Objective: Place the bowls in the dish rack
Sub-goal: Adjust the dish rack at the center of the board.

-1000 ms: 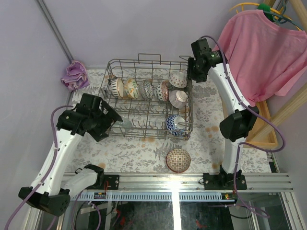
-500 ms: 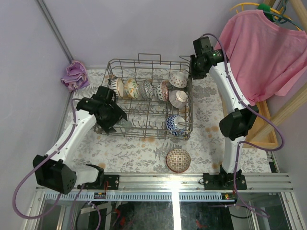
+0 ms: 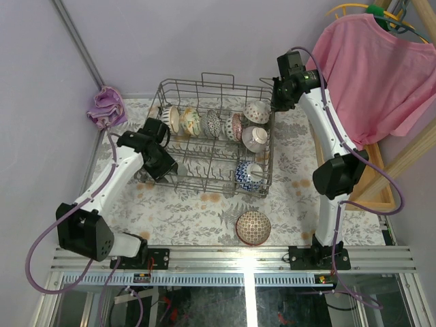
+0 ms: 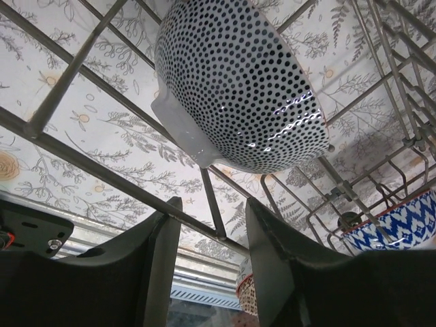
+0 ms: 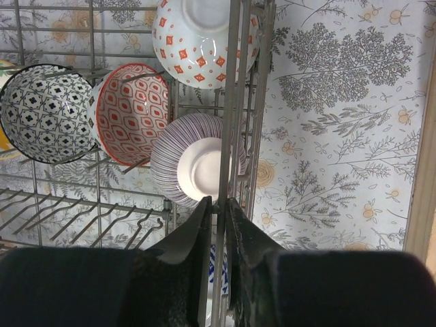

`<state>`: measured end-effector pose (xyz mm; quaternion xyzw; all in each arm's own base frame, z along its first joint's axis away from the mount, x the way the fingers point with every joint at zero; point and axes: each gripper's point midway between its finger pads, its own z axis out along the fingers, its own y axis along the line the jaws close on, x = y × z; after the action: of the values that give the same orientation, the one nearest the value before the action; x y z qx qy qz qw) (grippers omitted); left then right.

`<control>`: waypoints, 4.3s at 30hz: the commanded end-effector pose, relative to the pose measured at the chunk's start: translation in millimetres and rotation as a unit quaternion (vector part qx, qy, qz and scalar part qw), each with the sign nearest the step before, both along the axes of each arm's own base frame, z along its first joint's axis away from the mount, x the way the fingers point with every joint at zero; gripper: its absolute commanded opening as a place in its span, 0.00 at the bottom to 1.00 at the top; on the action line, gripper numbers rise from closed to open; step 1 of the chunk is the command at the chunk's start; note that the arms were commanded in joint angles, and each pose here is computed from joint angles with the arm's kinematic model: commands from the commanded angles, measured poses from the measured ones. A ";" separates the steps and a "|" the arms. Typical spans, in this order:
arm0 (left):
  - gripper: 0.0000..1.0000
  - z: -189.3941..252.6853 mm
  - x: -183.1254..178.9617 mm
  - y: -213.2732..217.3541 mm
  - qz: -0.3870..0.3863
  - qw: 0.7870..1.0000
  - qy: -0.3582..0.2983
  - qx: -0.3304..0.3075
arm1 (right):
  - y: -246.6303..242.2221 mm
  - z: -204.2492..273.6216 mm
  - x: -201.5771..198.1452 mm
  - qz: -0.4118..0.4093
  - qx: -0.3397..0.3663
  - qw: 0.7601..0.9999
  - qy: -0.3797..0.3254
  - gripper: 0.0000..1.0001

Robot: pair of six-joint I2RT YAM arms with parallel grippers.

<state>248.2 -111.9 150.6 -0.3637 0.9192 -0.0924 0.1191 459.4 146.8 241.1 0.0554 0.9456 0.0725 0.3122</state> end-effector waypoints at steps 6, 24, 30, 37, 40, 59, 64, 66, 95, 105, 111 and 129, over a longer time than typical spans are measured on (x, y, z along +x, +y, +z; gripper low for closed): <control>0.38 20.6 83.9 -16.7 0.007 0.994 -0.105 -0.017 | 11.6 18.5 -20.7 0.022 0.052 0.998 0.003 0.00; 0.37 15.7 147.3 5.6 0.047 0.991 -0.125 -0.003 | 36.1 23.4 -101.2 0.061 0.150 0.986 0.035 0.00; 0.37 17.2 166.4 23.5 0.069 0.989 -0.133 0.001 | 60.3 30.6 -136.1 0.095 0.163 0.981 0.035 0.00; 0.36 23.0 196.6 39.9 0.084 0.986 -0.146 -0.001 | 94.2 26.4 -172.9 0.141 0.170 0.974 0.049 0.00; 0.36 24.7 206.2 42.7 0.085 0.985 -0.150 0.000 | 104.4 26.7 -191.6 0.161 0.176 0.970 0.053 0.00; 0.59 45.6 190.1 52.1 0.092 0.983 -0.156 -0.012 | 80.2 79.3 -216.4 0.185 0.087 0.979 -0.021 0.48; 0.64 62.1 172.5 53.6 0.090 0.982 -0.168 -0.013 | 45.2 97.9 -168.8 0.138 0.088 0.985 -0.049 0.49; 0.65 67.4 165.9 53.4 0.087 0.982 -0.169 -0.014 | 28.2 103.9 -146.2 0.116 0.078 0.988 -0.062 0.49; 0.62 67.3 69.3 32.0 0.053 0.986 -0.142 -0.063 | -66.1 25.1 -3.6 -0.022 0.009 1.000 -0.005 0.45; 0.49 53.6 78.6 23.3 0.045 0.988 -0.135 -0.063 | -55.3 11.6 -29.7 -0.002 0.040 0.999 0.022 0.31; 0.48 45.8 94.1 19.6 0.041 0.989 -0.131 -0.049 | -45.5 6.5 -48.6 0.014 0.065 0.997 0.028 0.22; 0.45 41.3 152.4 26.8 0.042 0.988 -0.147 -0.002 | 39.9 13.4 -111.5 0.107 0.115 0.987 0.035 0.21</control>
<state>355.0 -68.8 163.0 -0.3983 0.8922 -0.0859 0.1949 403.6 119.4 238.2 0.0354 0.9439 0.1104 0.3093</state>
